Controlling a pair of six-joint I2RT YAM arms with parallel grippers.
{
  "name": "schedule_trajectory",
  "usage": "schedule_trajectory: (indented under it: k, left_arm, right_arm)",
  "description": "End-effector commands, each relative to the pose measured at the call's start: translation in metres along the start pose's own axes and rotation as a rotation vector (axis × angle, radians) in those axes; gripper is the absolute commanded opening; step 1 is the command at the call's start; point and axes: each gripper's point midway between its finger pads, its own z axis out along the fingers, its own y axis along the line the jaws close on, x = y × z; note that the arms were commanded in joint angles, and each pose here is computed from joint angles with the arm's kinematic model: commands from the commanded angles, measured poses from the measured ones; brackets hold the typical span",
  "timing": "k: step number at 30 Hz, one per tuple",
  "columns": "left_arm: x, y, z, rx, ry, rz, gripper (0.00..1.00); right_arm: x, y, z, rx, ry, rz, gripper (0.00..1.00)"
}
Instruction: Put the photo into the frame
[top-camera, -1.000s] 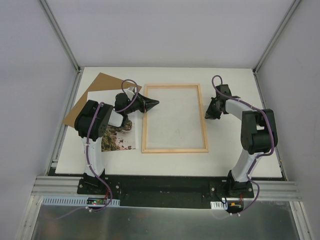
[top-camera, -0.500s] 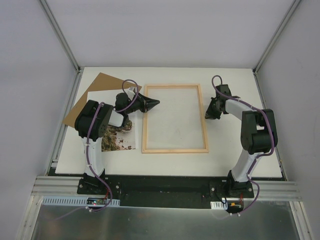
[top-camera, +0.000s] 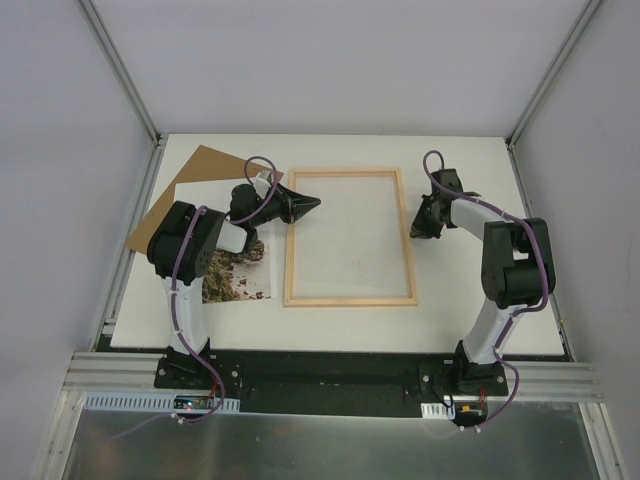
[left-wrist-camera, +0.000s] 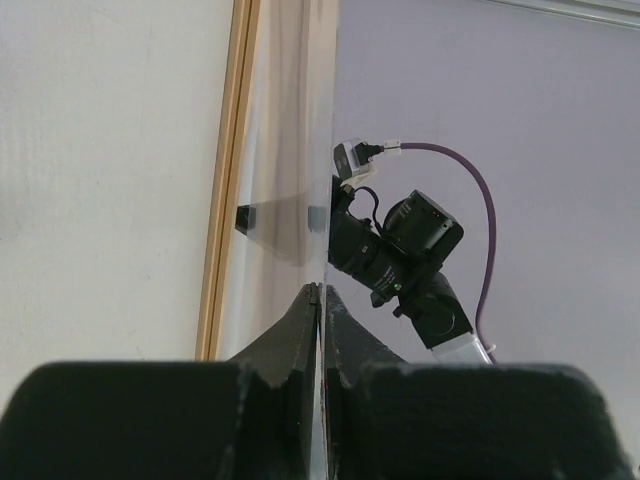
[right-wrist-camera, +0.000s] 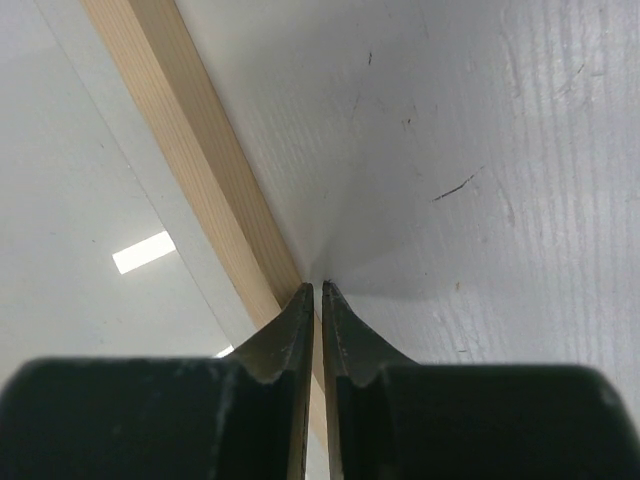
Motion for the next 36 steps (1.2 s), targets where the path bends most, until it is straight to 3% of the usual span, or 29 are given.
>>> schedule_trajectory:
  k: [1,36]
  left_arm:
    - [0.015,-0.043,-0.002,0.105,0.040,0.094,0.00]
    - [0.007,-0.028,0.005,0.087,0.071,0.110,0.00]
  right_arm:
    - [-0.007,0.005,-0.005,0.000,-0.011,-0.014,0.09]
    - [-0.008,0.006,-0.005,-0.001,-0.009,-0.019,0.09]
